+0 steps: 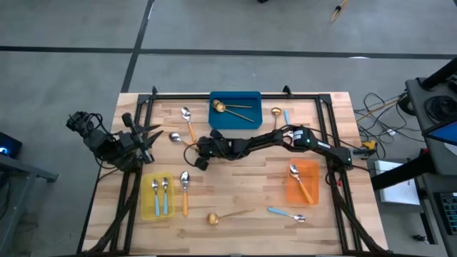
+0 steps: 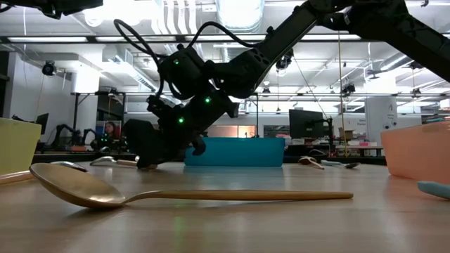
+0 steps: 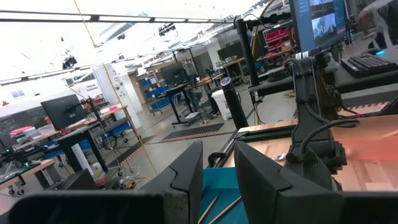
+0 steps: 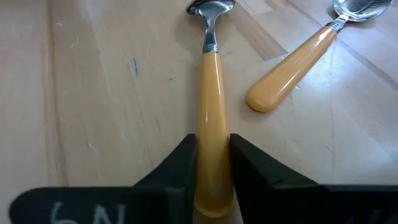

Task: Sort silverware by color (type)
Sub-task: Put the orange spoon into the orange bin

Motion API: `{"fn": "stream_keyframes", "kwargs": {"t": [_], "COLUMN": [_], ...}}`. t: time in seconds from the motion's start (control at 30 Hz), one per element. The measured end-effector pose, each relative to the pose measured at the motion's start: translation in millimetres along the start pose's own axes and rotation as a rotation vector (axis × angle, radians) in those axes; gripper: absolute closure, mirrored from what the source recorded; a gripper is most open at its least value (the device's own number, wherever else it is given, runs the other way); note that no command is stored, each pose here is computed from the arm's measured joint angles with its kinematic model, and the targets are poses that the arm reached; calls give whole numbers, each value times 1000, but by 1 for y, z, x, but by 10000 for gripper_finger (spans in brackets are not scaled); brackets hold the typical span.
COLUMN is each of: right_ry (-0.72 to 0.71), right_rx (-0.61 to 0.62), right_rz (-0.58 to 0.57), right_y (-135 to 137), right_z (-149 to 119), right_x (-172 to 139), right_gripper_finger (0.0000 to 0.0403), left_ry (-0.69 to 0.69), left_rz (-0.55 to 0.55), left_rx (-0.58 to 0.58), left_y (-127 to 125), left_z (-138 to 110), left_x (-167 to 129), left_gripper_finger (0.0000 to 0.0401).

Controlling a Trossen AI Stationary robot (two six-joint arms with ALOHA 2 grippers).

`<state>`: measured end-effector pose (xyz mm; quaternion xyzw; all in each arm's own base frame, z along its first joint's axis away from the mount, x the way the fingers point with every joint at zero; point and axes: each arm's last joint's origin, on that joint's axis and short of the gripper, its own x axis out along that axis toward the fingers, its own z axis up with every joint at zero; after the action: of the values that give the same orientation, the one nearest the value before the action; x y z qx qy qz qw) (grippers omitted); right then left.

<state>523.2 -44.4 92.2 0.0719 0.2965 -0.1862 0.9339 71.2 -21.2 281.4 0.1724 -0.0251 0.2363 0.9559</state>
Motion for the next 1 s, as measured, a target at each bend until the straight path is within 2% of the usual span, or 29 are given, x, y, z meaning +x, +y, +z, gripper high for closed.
{"fn": "stream_keyframes", "kwargs": {"t": [0.2,0.3,0.43,0.67,0.87,1.0], "right_ry": [7,37,90,161,231,249], "right_rx": [49,57,32,-127,-247,-352], "right_rz": [24,42,41,1,-17,-77], "right_y": [0,1,3,13,32,45], "right_z": [4,13,25,41,24,7], "right_x": [-4,-15,-35,-74,-79,-82], "right_gripper_finger": [340,370,389,397,397,396], "left_ry": [0,0,0,4,8,16], "left_rz": [0,0,-1,-3,-6,-12], "left_rx": [-1,-5,-11,-32,-99,-172], "left_y": [0,0,0,-2,-4,-8], "left_z": [0,0,0,-2,-4,-9], "left_x": [0,0,0,0,1,1], "left_gripper_finger": [326,326,326,326,326,326]}}
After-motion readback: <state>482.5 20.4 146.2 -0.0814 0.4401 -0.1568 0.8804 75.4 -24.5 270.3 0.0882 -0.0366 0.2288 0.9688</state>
